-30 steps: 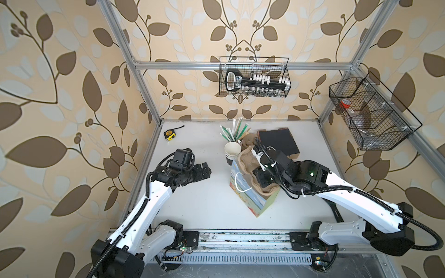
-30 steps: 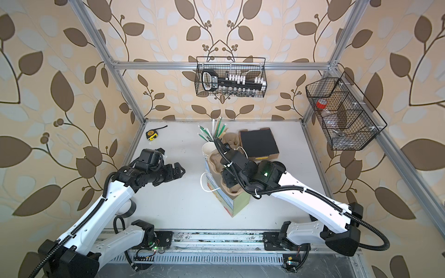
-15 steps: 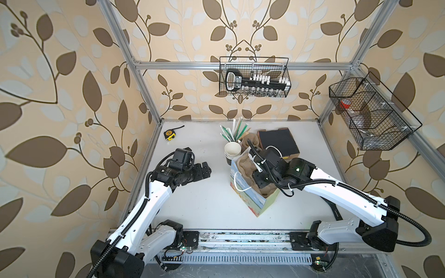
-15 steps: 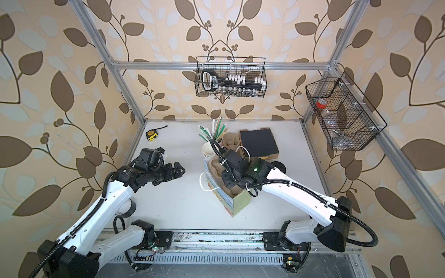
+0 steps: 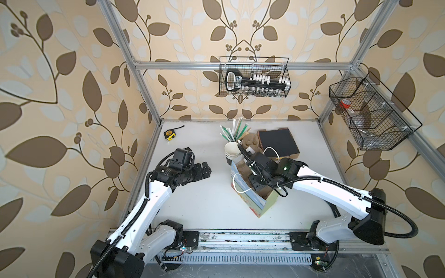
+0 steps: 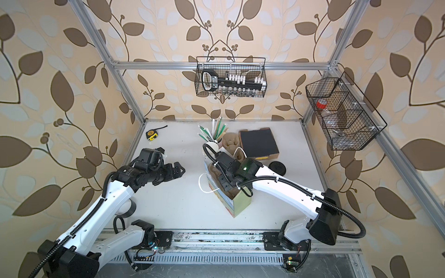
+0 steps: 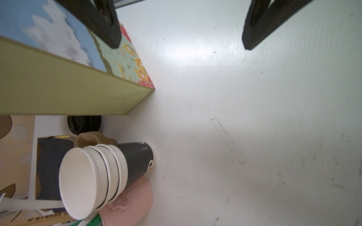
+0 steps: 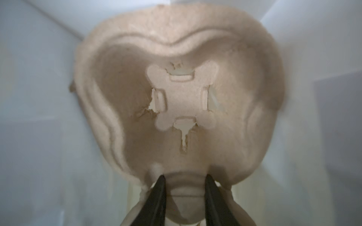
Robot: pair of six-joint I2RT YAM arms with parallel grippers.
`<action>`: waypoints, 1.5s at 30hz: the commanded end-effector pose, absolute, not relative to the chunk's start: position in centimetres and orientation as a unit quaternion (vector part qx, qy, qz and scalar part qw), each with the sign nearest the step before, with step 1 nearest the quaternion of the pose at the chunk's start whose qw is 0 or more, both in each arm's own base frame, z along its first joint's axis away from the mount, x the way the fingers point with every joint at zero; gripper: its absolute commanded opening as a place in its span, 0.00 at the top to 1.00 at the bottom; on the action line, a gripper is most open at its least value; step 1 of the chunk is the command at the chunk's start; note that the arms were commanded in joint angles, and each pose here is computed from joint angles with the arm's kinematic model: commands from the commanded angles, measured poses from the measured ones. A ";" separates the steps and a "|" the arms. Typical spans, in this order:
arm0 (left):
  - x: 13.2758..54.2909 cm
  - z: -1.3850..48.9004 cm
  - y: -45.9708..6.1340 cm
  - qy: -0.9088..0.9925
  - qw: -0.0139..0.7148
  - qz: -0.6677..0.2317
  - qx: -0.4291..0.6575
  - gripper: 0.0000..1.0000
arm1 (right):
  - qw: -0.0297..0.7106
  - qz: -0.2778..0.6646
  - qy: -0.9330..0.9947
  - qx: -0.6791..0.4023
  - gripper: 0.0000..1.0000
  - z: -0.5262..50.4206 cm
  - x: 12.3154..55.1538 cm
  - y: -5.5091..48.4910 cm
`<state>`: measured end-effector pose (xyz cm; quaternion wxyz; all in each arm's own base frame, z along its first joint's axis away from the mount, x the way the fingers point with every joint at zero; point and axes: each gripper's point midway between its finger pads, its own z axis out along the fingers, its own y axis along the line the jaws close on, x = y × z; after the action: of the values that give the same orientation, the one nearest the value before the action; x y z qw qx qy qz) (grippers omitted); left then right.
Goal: Pack a coffee takeout order
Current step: Place the cup tray in the takeout bag.
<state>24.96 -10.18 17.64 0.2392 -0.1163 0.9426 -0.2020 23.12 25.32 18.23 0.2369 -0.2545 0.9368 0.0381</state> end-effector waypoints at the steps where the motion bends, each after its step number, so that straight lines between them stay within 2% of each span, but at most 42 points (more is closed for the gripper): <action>1: 25.4 19.1 -10.0 0.939 0.256 -0.204 -0.109 0.01 | 0.212 0.022 0.941 -0.263 0.67 16.4 23.2 25.1; 7: 25.4 19.1 -10.0 0.938 0.257 -0.204 -0.108 0.01 | 0.219 0.009 0.943 -0.250 0.61 17.3 24.0 24.6; 17: 25.4 19.2 -10.0 0.938 0.258 -0.204 -0.108 0.01 | 0.216 0.001 0.943 -0.252 0.40 17.6 24.2 24.7; 25: 25.4 19.4 -10.2 0.937 0.258 -0.211 -0.105 0.01 | 0.294 0.045 0.921 -0.250 0.25 24.8 24.8 26.4; 29: 25.2 20.5 -10.9 0.928 0.271 -0.237 -0.093 0.01 | 0.334 0.052 0.911 -0.235 0.22 28.6 25.1 25.5; 33: 24.7 22.8 -12.3 0.906 0.297 -0.292 -0.072 0.01 | 0.381 0.098 0.890 -0.230 0.21 32.9 24.5 25.3; 37: 23.3 25.0 -13.4 0.884 0.302 -0.350 -0.078 0.01 | 0.433 0.085 0.881 -0.174 0.14 36.4 24.7 21.3; 42: 20.6 28.7 -13.9 0.852 0.307 -0.414 -0.094 0.01 | 0.439 0.075 0.894 -0.053 0.12 35.8 25.8 13.5; 44: 19.7 29.4 -14.2 0.841 0.298 -0.439 -0.106 0.01 | 0.439 0.088 0.894 -0.009 0.01 35.2 25.9 11.0; 45: 19.3 29.7 -14.5 0.836 0.288 -0.454 -0.112 0.01 | 0.438 0.093 0.894 0.011 0.00 34.7 25.9 10.0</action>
<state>20.59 -13.49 27.07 0.3059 -0.0988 0.8609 -0.3944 26.26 11.53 36.59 0.4603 -0.0215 0.8838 0.0813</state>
